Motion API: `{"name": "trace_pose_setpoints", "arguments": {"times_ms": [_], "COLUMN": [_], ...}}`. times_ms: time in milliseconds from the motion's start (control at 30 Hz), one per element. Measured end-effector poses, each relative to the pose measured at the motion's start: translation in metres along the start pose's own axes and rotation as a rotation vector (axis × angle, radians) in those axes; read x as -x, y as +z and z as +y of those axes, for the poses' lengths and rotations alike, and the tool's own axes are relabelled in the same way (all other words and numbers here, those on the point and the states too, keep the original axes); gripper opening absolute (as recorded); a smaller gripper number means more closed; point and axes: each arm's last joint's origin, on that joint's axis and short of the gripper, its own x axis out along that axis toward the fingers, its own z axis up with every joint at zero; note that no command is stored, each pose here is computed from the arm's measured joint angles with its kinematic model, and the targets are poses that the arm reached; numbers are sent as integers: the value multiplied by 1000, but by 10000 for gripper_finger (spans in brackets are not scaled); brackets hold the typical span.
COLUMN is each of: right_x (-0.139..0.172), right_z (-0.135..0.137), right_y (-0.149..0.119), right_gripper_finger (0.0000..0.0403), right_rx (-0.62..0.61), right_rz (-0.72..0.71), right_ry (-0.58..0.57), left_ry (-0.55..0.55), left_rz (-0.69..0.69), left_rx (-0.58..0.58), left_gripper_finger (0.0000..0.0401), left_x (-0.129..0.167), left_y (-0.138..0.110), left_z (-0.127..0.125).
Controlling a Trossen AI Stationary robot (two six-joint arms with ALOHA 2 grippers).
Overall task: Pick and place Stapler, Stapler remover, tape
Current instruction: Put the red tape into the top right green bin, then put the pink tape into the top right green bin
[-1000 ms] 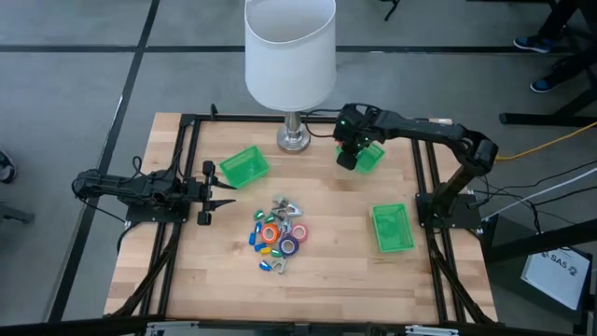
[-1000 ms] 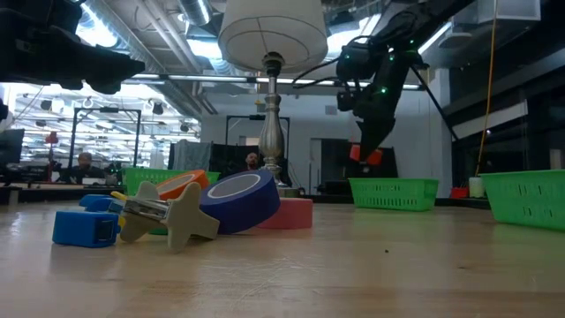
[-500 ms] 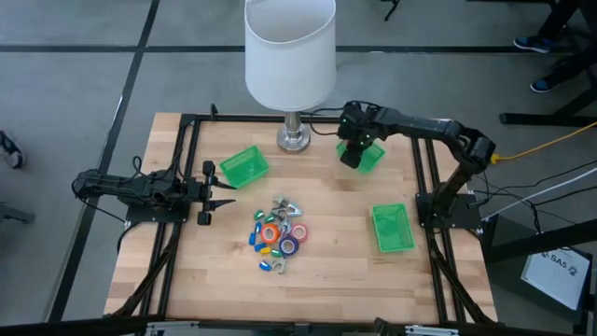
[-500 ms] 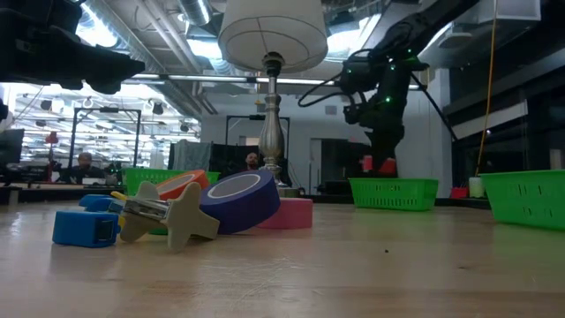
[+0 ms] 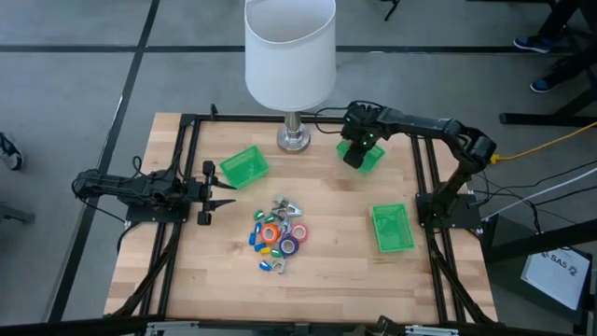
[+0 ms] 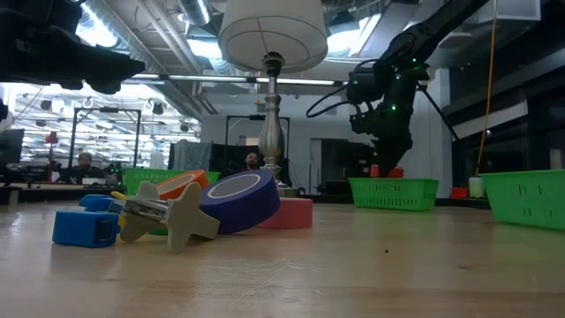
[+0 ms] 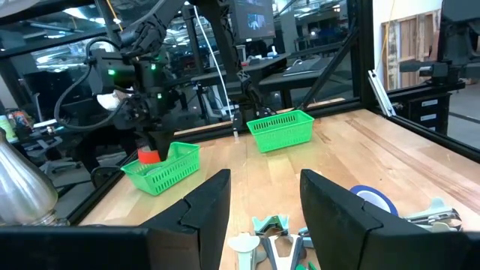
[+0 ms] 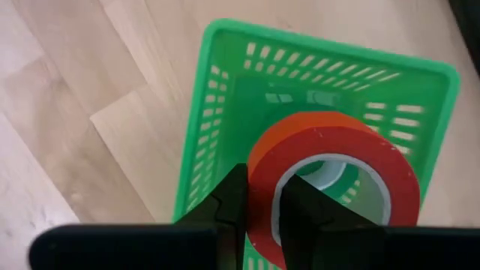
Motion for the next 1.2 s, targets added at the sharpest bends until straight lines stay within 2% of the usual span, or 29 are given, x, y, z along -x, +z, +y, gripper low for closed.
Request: {"name": "trace_pose_setpoints", "arguments": {"times_ms": [200,533,900,1200], "right_x": [0,-15,-15,-14], "right_z": [-1,-2,-3,-4], "right_y": [3,4,8,9], "right_gripper_finger": [55,65,112,183], "right_rx": [10,33,30,30], "right_rz": [-31,10,-31,-30], "right_ry": [-4,1,-34,-39], "left_ry": [0,0,0,0], "left_rz": [0,0,0,0], "left_rx": [0,0,0,0], "left_gripper_finger": [157,157,157,157], "left_x": [0,0,0,0], "left_y": [0,0,0,0], "left_z": [0,0,0,0]}}
